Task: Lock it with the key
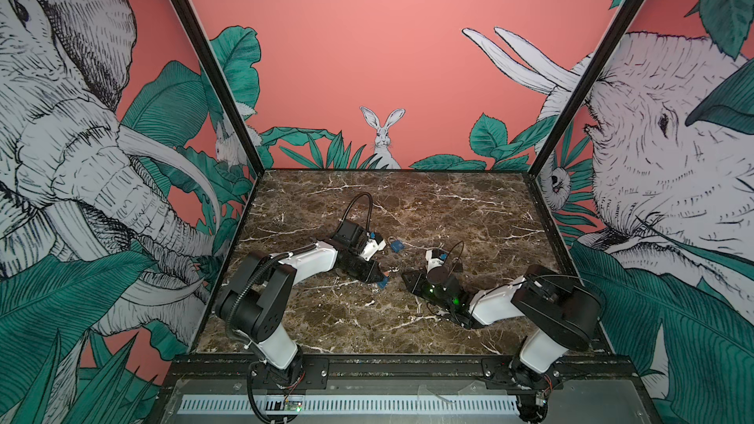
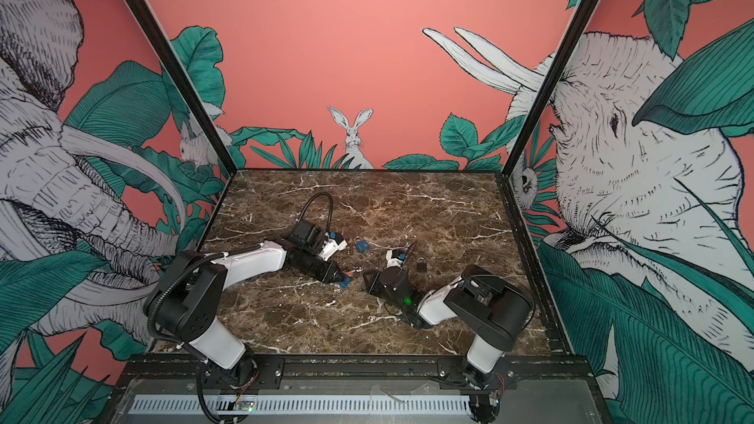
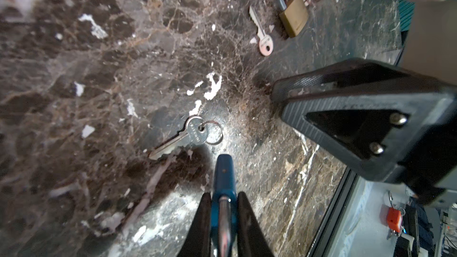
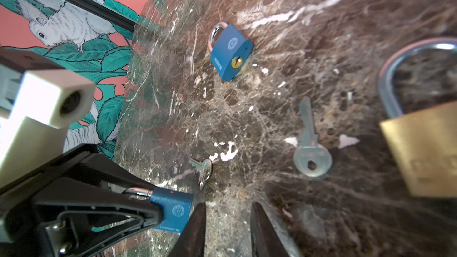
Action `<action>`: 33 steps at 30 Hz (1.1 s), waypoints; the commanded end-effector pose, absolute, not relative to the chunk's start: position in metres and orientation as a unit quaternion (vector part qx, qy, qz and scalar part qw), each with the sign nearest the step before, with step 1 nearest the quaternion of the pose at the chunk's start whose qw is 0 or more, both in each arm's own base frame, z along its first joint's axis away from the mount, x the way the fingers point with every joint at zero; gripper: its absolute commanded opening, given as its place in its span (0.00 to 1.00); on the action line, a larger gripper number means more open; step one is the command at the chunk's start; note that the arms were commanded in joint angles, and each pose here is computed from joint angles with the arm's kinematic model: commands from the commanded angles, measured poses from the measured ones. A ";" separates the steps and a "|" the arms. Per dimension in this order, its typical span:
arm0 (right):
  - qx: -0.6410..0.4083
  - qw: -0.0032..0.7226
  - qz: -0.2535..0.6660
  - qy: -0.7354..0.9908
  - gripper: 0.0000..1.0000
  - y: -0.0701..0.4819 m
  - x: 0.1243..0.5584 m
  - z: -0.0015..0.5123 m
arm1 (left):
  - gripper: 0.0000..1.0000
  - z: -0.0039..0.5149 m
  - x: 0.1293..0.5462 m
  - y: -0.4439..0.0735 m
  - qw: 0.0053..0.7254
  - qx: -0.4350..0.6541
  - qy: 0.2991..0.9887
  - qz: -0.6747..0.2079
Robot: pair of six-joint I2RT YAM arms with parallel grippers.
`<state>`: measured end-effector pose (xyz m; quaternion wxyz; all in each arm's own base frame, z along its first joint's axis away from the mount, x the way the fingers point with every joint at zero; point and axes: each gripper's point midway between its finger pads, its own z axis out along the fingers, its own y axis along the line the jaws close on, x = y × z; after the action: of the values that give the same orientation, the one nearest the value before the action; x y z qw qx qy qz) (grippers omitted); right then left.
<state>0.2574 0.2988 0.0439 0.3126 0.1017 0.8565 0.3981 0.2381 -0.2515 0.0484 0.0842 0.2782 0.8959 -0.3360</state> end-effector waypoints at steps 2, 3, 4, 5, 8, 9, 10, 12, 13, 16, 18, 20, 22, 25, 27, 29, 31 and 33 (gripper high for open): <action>0.101 0.328 0.419 0.841 0.31 0.298 0.262 0.061 | 0.00 0.055 0.232 -0.255 0.070 0.298 0.884 -0.354; 0.101 0.329 0.418 0.841 0.31 0.297 0.263 0.062 | 0.00 0.053 0.231 -0.255 0.064 0.298 0.884 -0.354; 0.102 0.330 0.417 0.841 0.31 0.295 0.264 0.062 | 0.00 0.052 0.231 -0.255 0.061 0.299 0.884 -0.354; 0.102 0.330 0.417 0.841 0.31 0.294 0.263 0.062 | 0.00 0.049 0.231 -0.254 0.057 0.297 0.886 -0.351; 0.102 0.330 0.418 0.841 0.31 0.294 0.264 0.063 | 0.08 0.043 0.235 -0.251 0.059 0.294 0.893 -0.335; 0.101 0.330 0.418 0.840 0.31 0.294 0.264 0.063 | 0.17 0.041 0.238 -0.249 0.064 0.290 0.898 -0.326; 0.098 0.329 0.418 0.841 0.31 0.294 0.264 0.064 | 0.50 0.040 0.241 -0.247 0.068 0.288 0.901 -0.316; 0.093 0.328 0.417 0.843 0.31 0.296 0.264 0.064 | 0.93 0.036 0.247 -0.241 0.076 0.288 0.910 -0.289; 0.090 0.327 0.417 0.843 0.31 0.297 0.264 0.064 | 0.97 0.036 0.250 -0.239 0.079 0.289 0.912 -0.279; 0.086 0.325 0.419 0.843 0.31 0.298 0.263 0.064 | 0.97 0.040 0.264 -0.237 0.098 0.290 0.918 -0.253; 0.085 0.325 0.419 0.844 0.31 0.298 0.263 0.064 | 0.97 0.045 0.277 -0.233 0.117 0.287 0.923 -0.227; 0.084 0.326 0.419 0.843 0.31 0.298 0.263 0.065 | 0.97 0.054 0.290 -0.229 0.143 0.282 0.926 -0.207; 0.078 0.327 0.418 0.844 0.31 0.299 0.263 0.065 | 0.97 0.064 0.302 -0.225 0.169 0.276 0.928 -0.184; 0.041 0.338 0.421 0.841 0.30 0.304 0.265 0.085 | 0.97 0.083 0.318 -0.217 0.218 0.264 0.927 -0.151; -0.004 0.336 0.403 0.851 0.31 0.307 0.264 0.096 | 0.97 0.100 0.329 -0.208 0.268 0.241 0.924 -0.127; -0.056 0.348 0.375 0.857 0.31 0.306 0.265 0.114 | 0.97 0.116 0.336 -0.198 0.321 0.216 0.915 -0.115; -0.100 0.368 0.337 0.861 0.32 0.298 0.264 0.132 | 0.97 0.137 0.343 -0.185 0.386 0.176 0.900 -0.100; -0.134 0.396 0.299 0.857 0.34 0.285 0.264 0.152 | 0.97 0.159 0.346 -0.171 0.456 0.131 0.875 -0.096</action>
<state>0.2715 0.3050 0.1460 0.3783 -0.0484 0.8424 0.3805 0.3272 -0.1947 0.1238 0.3485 0.2089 0.9049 -0.1268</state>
